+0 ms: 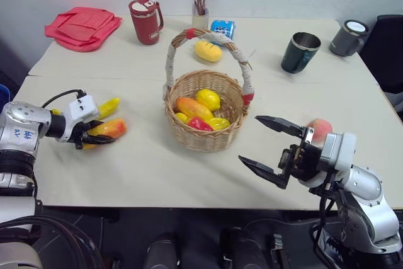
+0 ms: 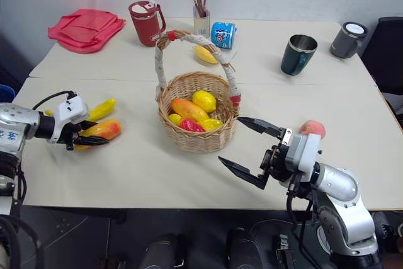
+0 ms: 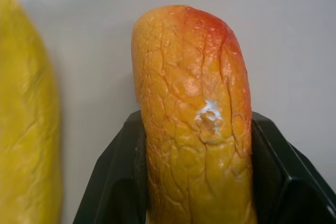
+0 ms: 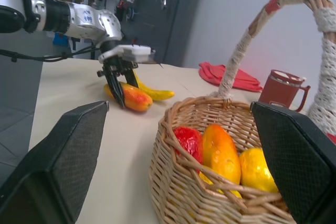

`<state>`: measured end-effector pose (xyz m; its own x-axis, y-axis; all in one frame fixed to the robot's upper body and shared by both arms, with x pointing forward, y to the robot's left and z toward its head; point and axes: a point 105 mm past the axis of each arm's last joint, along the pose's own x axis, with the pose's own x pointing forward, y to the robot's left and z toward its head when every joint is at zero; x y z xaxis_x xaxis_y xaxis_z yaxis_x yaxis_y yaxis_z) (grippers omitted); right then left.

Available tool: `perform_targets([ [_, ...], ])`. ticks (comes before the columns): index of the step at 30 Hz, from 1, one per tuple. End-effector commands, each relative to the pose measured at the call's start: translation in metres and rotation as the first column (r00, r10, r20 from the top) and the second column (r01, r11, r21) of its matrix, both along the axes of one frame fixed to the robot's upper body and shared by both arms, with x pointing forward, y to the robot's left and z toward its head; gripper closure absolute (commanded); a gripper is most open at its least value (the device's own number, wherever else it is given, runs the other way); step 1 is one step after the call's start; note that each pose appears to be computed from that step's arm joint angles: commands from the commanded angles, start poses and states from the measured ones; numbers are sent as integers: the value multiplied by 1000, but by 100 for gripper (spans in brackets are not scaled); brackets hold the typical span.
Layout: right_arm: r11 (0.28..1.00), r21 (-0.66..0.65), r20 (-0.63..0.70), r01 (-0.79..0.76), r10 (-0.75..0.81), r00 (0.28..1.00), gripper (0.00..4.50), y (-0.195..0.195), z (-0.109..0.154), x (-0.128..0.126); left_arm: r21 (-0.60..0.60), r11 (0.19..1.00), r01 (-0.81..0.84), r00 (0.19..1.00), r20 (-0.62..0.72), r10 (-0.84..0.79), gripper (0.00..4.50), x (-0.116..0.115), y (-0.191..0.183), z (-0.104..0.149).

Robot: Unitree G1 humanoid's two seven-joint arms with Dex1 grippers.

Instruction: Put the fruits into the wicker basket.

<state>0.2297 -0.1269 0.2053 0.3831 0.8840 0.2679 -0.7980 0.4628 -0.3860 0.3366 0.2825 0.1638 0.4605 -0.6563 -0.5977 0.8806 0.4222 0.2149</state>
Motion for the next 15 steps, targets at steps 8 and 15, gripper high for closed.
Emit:
perform_targets([
  [8,980,13,-3,199,-199,980,0,-51,2,15,-372,866,334,911,363,-196,255,-22,-136,104],
  [15,973,53,-28,226,-225,974,0,-59,6,14,-542,805,239,935,352,-41,255,-3,-203,85],
])
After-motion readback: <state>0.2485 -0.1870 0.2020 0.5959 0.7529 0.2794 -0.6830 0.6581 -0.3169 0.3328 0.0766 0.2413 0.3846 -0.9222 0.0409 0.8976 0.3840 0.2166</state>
